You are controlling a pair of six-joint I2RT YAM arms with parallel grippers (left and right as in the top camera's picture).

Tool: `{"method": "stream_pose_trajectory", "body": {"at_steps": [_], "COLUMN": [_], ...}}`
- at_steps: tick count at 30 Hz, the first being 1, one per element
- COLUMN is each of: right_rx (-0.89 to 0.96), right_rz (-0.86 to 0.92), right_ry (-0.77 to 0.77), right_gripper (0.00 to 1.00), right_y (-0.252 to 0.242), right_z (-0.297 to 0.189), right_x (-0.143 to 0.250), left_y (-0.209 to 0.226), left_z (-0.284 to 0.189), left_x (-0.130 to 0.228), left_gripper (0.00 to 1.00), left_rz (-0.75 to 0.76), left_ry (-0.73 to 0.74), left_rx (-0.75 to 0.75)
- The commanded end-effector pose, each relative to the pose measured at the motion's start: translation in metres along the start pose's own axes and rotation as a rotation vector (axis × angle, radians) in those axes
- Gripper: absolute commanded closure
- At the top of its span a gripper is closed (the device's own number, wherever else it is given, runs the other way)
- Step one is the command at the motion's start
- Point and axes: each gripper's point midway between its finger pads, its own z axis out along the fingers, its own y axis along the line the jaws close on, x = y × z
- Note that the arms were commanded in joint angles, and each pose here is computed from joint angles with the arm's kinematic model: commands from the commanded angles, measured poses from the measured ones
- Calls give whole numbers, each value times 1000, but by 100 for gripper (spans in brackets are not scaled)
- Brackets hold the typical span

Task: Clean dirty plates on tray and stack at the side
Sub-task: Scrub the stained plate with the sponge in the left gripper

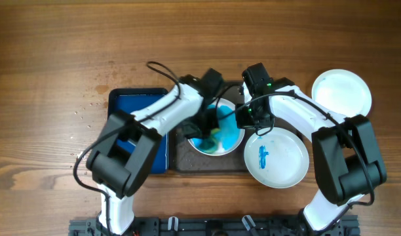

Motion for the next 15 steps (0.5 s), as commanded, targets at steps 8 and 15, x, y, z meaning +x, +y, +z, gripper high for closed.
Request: {"method": "stream_pose_trajectory", "body": {"at_steps": [8, 15], "right_rx": [60, 60], "right_rz": [16, 16], "right_ry": [4, 4], "right_gripper": [96, 96], "right_y": [-14, -14], "right_z": [8, 8], "right_x": [1, 1], "left_y": [89, 95], "left_z": [-8, -17], "left_x": [-46, -67], "left_gripper": [96, 96], "left_rz": [-188, -177], "left_ry": [-254, -375], "left_rx": [-387, -439]}}
